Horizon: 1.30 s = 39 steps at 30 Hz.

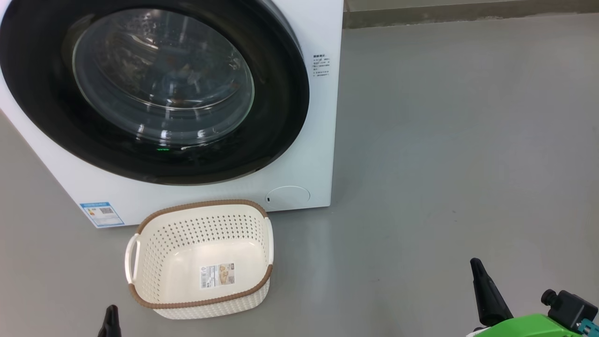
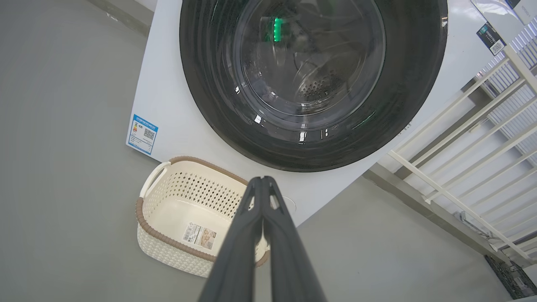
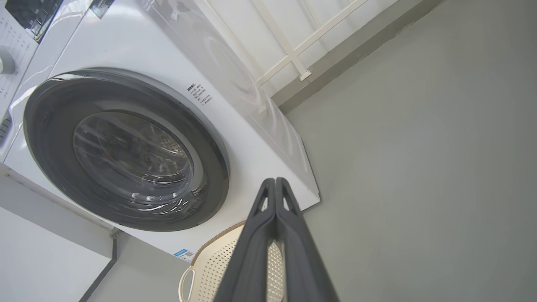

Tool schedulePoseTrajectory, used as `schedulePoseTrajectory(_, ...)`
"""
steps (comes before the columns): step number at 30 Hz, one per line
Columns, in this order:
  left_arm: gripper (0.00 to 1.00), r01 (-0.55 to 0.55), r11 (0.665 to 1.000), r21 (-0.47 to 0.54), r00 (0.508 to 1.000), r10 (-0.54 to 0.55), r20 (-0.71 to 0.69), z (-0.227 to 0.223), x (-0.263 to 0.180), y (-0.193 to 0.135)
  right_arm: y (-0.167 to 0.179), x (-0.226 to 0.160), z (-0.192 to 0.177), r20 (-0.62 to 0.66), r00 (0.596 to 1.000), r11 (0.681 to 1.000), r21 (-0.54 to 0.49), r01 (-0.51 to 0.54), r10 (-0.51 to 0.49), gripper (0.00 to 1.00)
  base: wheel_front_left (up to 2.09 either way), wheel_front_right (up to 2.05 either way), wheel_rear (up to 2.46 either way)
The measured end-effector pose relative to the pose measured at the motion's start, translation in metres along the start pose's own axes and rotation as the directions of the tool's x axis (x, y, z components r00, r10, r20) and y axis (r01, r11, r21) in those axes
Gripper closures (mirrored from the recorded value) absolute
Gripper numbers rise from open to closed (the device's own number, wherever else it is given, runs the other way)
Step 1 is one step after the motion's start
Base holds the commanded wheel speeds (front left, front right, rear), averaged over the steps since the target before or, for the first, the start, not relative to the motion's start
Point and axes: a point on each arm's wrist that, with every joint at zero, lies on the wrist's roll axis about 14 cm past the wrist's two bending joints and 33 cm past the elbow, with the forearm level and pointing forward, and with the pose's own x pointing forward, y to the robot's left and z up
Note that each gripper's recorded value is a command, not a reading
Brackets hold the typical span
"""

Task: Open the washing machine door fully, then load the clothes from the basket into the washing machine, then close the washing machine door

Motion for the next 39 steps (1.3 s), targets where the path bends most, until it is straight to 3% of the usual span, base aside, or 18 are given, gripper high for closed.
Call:
schedulePoseTrajectory(18,1.0,-0.008,0.981,-0.196,1.0,0.003,-0.023,-0.001,0.01,-0.003,-0.006,0.003,0.001,-0.013,0.999,0.98,0.197,0.031,-0.03,1.0,0.0,0.0,0.0)
schedulePoseTrajectory(39,1.0,-0.01,0.907,-0.42,0.999,-0.009,-0.045,-0.002,0.021,-0.009,-0.011,0.006,0.006,-0.019,0.999,0.912,0.406,0.052,-0.049,1.0,0.0,0.0,0.0)
